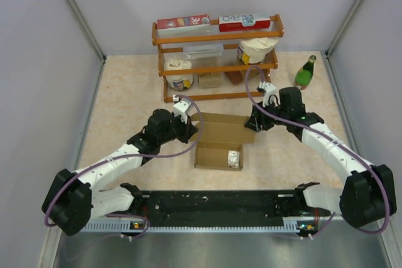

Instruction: Fold the paper box

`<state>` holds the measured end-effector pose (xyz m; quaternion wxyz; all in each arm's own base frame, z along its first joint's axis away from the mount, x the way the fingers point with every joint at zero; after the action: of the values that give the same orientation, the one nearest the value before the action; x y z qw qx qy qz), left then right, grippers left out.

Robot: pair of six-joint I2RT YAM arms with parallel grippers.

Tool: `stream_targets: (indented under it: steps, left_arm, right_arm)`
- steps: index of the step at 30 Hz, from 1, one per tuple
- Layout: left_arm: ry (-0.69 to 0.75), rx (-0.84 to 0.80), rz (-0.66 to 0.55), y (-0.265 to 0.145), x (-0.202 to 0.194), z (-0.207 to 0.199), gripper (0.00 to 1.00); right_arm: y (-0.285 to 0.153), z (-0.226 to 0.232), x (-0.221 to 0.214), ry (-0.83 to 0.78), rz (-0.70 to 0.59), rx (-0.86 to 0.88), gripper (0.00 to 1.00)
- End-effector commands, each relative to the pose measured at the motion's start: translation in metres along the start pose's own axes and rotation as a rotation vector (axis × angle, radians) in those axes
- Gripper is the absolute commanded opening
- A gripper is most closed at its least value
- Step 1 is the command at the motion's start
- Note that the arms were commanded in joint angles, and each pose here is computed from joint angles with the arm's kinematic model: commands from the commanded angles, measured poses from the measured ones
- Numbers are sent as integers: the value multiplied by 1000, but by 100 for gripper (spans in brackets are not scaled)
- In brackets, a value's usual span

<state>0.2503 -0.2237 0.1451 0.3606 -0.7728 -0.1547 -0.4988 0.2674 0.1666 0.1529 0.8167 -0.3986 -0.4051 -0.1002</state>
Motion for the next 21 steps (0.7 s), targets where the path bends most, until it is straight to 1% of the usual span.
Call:
stream_targets:
  steps: [1, 3, 4, 9, 12, 16, 21]
  left_arm:
    - [3, 8, -75, 2, 24, 0, 0]
    - [-1, 15, -79, 1, 25, 1, 0]
    - [0, 19, -85, 0, 25, 1, 0]
    - [-5, 31, -86, -1, 23, 3, 0]
    - [-8, 31, -85, -1, 22, 3, 0]
    - [-15, 31, -88, 0, 22, 4, 0]
    - [-20, 28, -90, 0, 22, 3, 0]
  right_arm:
    - [-5, 1, -6, 21, 6, 1, 48]
    - [-3, -1, -10, 37, 19, -4, 54]
    - [-3, -2, -11, 43, 25, -9, 55]
    - [0, -2, -17, 72, 44, -9, 55]
    - [0, 0, -21, 78, 50, 0, 52]
    - [0, 2, -23, 89, 55, 14, 45]
    - [1, 4, -25, 99, 63, 29, 40]
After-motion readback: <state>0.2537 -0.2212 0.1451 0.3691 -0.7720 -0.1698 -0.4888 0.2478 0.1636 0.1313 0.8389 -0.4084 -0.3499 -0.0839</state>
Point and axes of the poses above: each gripper's point midway between its finger pads, its own y axis out along the fingers, its own z axis along the line the jaws close on, x = y × z, the point moved 2 cm from there along -y, back along the fingers
